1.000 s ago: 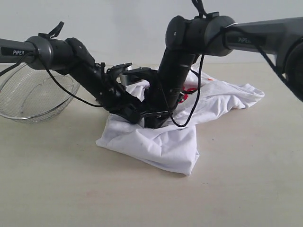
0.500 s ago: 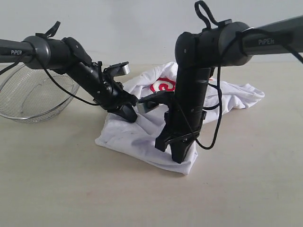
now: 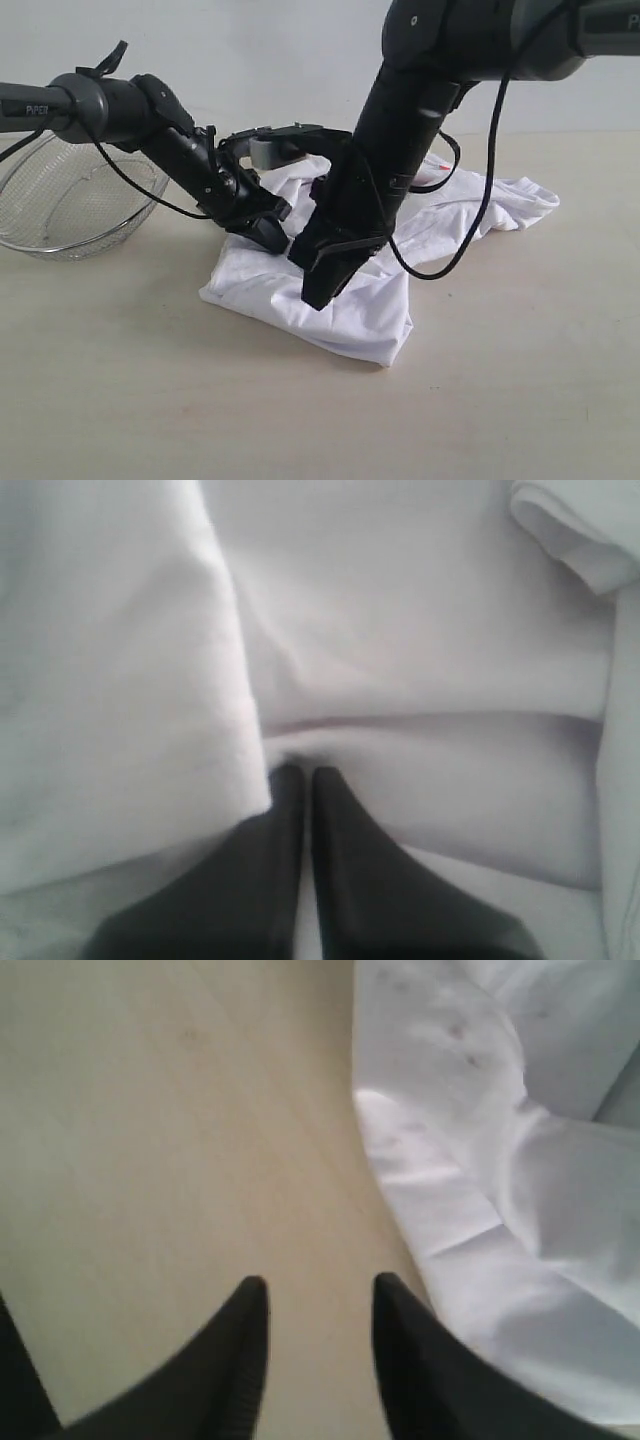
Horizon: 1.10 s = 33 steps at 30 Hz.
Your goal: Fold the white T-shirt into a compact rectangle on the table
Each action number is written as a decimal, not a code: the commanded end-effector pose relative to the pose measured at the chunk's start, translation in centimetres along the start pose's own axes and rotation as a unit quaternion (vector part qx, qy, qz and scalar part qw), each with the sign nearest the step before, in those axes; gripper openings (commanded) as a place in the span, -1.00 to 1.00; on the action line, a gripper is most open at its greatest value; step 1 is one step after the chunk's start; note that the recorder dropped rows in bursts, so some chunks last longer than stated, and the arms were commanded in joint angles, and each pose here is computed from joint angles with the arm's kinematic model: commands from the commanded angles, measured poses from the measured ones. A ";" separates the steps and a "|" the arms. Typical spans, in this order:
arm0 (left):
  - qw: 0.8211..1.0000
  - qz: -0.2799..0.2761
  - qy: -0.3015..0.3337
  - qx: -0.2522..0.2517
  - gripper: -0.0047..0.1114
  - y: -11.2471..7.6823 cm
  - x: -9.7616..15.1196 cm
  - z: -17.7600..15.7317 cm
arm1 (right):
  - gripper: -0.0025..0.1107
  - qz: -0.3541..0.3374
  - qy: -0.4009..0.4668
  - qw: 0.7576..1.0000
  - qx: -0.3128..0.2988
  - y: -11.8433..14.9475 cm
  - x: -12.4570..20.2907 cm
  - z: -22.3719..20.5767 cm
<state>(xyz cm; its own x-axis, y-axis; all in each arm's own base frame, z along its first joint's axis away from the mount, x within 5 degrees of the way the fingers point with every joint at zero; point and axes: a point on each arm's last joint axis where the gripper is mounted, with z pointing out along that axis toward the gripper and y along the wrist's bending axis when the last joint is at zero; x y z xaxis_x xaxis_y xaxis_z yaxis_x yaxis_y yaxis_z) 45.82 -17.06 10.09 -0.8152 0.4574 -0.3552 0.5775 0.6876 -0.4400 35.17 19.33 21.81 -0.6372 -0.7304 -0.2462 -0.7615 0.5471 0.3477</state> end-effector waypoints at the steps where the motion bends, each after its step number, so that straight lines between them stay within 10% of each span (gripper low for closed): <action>1: 1.000 0.001 -0.002 -0.006 -0.84 0.5 0.0 -0.1 | 0.15 -0.054 -0.023 0.996 0.071 0.6 -1.2 0.6; 8: 1.000 -0.001 0.002 0.000 -0.84 0.4 0.1 -0.1 | -0.28 -0.071 -0.035 0.985 0.156 0.3 -2.6 2.6; 16: 1.000 -0.002 0.004 0.004 -0.84 0.3 0.1 -0.1 | -0.02 -0.074 -0.014 0.980 0.185 -1.5 -2.5 4.9; 19: 1.000 -0.006 -0.001 0.009 -0.84 0.2 0.0 -0.1 | -0.50 -0.073 -0.005 0.980 0.184 -2.0 -2.4 6.1; 20: 1.000 -0.006 -0.001 0.009 -0.84 0.2 0.0 -0.1 | -0.95 -0.071 0.004 0.981 0.180 -2.1 -2.3 6.3; 33: 1.000 -0.010 -0.018 -0.007 -0.84 0.5 -0.3 -0.1 | -0.96 -0.091 0.053 0.983 0.148 2.9 -0.6 -2.2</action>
<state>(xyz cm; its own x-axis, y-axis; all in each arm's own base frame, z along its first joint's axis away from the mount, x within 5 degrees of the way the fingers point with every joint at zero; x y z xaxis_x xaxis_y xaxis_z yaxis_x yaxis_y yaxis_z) 46.05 -16.88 10.24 -0.8174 0.4437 -0.3673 0.5728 0.6942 -0.4360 34.51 20.89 23.57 -0.5078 -0.8376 -0.2012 -0.8567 0.5157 0.0153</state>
